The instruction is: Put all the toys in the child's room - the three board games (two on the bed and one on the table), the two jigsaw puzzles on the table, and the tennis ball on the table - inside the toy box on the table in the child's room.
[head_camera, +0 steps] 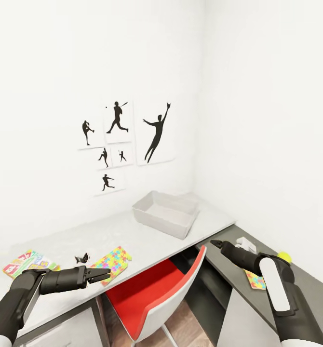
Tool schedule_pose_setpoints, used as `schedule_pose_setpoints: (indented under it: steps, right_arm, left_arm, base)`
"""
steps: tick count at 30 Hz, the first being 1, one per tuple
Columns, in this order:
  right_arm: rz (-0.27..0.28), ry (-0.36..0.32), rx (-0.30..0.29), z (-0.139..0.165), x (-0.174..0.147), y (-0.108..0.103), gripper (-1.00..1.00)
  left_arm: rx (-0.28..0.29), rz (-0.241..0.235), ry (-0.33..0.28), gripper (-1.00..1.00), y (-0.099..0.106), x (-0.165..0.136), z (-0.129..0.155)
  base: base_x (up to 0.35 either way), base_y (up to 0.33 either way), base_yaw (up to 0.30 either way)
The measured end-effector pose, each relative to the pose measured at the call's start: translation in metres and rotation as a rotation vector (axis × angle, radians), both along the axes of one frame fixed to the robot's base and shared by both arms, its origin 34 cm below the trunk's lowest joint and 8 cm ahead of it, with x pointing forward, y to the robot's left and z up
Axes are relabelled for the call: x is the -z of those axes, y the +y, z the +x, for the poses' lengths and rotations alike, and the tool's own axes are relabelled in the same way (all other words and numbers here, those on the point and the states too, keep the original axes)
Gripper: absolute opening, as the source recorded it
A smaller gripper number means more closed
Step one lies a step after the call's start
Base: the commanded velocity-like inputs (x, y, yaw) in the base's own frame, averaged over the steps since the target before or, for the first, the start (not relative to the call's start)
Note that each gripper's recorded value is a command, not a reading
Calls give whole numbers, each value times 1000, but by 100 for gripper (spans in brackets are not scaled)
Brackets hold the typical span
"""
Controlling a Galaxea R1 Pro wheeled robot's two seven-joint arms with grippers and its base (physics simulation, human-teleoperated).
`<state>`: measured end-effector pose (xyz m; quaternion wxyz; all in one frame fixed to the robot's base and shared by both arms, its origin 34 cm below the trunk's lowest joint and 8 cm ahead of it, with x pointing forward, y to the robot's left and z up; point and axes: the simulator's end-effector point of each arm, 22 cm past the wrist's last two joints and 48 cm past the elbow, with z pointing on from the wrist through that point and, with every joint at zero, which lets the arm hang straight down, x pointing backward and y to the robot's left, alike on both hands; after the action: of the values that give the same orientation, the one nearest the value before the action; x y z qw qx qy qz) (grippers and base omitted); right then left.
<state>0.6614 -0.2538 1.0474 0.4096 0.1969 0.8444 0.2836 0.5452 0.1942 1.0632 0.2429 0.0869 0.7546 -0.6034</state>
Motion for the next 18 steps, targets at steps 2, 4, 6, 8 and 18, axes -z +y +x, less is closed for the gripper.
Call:
schedule_pose_setpoints:
  steps: [2, 4, 6, 8, 18]
  right_arm:
    - [0, 0, 0, 0, 0, 0, 100]
    - [0, 0, 0, 0, 0, 0, 100]
    - [-1, 0, 0, 0, 0, 0, 100]
    - [-1, 0, 0, 0, 0, 0, 100]
    - [1, 0, 0, 0, 0, 0, 100]
  left_arm:
    - [0, 0, 0, 100, 0, 0, 0]
    - [0, 0, 0, 100, 0, 0, 0]
    - [0, -1, -1, 100, 0, 0, 0]
    - [0, -1, -1, 100, 0, 0, 0]
    - [1, -1, -1, 100, 0, 0, 0]
  base:
    - [216, 0, 291]
    - [223, 0, 291]
    - [186, 0, 290]
    - [112, 0, 286]
    - [28, 0, 128]
